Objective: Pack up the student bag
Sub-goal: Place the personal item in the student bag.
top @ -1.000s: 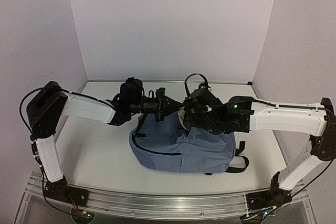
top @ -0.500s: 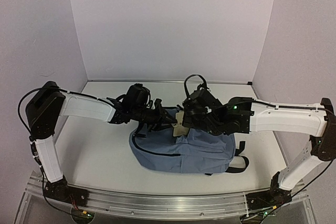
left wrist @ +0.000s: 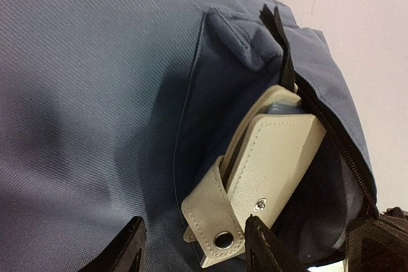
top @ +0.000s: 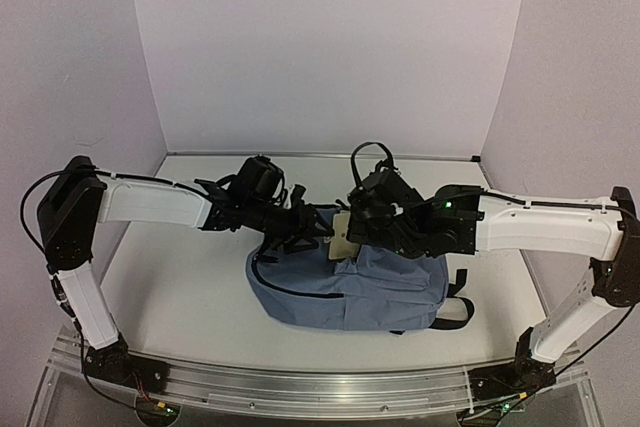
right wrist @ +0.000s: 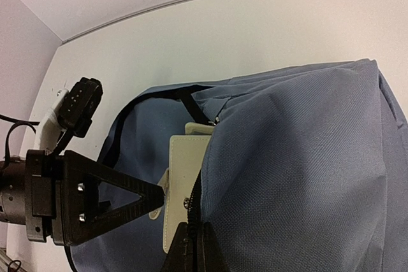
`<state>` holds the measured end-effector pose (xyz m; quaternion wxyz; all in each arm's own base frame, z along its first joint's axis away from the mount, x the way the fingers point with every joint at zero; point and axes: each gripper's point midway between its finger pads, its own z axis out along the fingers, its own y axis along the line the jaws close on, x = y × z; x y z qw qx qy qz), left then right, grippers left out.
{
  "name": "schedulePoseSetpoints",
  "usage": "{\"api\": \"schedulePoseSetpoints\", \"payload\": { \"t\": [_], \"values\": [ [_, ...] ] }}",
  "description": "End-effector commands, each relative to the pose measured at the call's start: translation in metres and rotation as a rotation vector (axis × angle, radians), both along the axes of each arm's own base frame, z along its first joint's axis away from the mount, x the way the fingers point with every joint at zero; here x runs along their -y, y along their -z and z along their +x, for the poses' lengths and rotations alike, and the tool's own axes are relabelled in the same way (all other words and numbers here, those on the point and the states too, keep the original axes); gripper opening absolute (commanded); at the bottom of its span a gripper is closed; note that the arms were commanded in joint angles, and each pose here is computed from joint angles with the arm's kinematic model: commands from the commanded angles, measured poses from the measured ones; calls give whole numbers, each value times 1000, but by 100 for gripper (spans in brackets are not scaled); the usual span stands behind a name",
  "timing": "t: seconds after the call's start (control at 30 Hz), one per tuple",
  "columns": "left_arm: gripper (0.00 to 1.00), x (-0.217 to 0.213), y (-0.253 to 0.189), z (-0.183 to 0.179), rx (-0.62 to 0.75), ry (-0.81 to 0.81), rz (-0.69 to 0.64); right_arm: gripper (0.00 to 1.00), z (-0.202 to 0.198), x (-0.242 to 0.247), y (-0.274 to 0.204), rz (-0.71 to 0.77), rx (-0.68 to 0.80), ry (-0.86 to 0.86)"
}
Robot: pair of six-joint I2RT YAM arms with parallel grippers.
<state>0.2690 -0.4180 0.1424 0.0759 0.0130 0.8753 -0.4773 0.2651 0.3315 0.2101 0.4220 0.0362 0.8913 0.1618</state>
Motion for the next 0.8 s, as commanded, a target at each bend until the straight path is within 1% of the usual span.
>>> {"api": "schedulePoseSetpoints", "payload": {
  "t": [0.0,0.07,0.1,0.17,0.23,0.37,0.47,0.63,0.7,0.77],
  "values": [
    [51,24,-25,-9,86,92,-53,0,2,-20,-55,182,86,-15],
    [49,31,-23,-12,87,116,-47,0,2,-20,-57,184,88,-13],
    [46,35,-25,-12,93,121,-54,0,2,-19,-57,184,89,-12],
    [36,44,-32,-16,107,141,-85,0,2,-18,-57,184,91,-11],
    [31,55,-41,-19,128,162,-125,0,2,-17,-57,183,92,-7],
    [22,76,-48,-29,139,202,-159,0,2,-17,-56,182,89,-7],
    [20,87,-53,-33,149,216,-185,0,2,-17,-55,182,89,-7],
    [21,97,-59,-35,178,225,-226,0,1,-16,-53,183,83,-3],
    [22,99,-56,-33,187,222,-231,0,1,-16,-53,185,83,-2],
    [27,96,-55,-30,206,202,-210,0,1,-14,-53,184,85,0]
  ]
}}
